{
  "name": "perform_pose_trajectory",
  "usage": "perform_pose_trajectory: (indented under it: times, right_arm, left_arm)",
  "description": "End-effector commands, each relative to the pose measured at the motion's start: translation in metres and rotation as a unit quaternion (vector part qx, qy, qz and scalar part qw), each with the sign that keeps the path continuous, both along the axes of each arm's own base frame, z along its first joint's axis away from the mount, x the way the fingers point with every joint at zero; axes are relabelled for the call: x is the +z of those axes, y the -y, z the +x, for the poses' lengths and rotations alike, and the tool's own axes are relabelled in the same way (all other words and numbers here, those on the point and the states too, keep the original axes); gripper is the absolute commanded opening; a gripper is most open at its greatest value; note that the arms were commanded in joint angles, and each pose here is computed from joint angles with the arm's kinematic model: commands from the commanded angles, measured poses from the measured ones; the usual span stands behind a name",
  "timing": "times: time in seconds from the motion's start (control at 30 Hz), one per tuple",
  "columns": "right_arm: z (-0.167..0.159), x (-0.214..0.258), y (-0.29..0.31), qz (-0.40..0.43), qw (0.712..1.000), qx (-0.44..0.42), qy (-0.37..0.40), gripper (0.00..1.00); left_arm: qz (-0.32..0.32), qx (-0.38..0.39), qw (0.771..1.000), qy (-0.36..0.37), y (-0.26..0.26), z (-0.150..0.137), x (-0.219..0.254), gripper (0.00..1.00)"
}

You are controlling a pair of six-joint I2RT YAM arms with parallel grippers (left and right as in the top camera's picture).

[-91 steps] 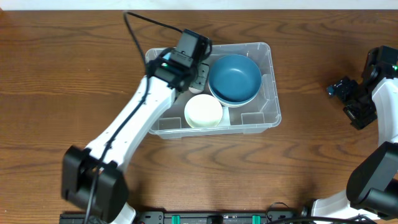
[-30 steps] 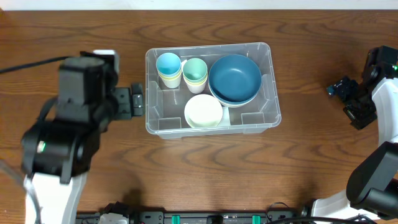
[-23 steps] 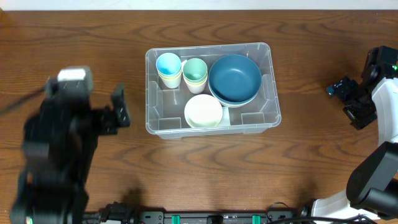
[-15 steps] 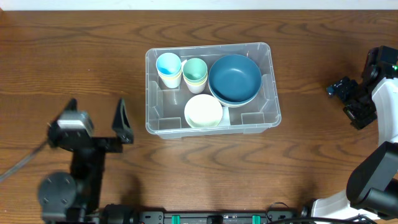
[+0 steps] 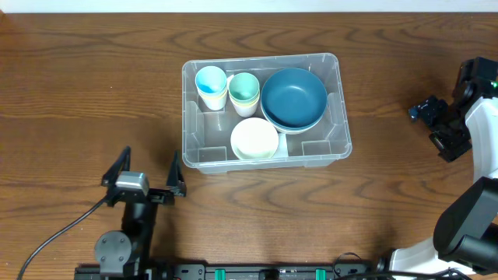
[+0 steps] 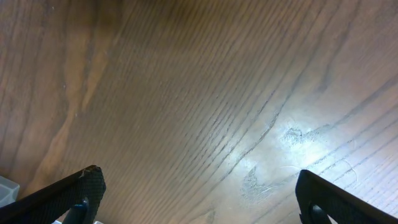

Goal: Pack container

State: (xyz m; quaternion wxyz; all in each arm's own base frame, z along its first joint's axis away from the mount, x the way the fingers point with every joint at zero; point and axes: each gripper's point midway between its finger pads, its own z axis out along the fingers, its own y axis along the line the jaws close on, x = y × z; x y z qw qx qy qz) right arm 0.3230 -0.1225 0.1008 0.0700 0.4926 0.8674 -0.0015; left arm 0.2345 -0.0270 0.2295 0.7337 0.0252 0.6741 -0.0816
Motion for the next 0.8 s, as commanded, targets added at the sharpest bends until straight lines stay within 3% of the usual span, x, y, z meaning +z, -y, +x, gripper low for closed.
perform_pose_trajectory:
  times: [0.0,0.3,0.77]
  right_arm:
    - [0.000,0.002,0.003,-0.004,1.000,-0.009,0.002,0.99]
    - [0.000,0.002,0.003,-0.004,1.000,-0.009,0.002,0.99]
    - [0.000,0.002,0.003,-0.004,1.000,-0.009,0.002,0.99]
  left_arm:
    - [0.010,-0.006,1.000,-0.019,0.002,0.004,-0.023,0.98]
    - [0.011,-0.007,0.993,-0.115,0.002,0.008,-0.090,0.98]
    - [0.011,-0.005,0.993,-0.114,0.001,0.008,-0.089,0.98]
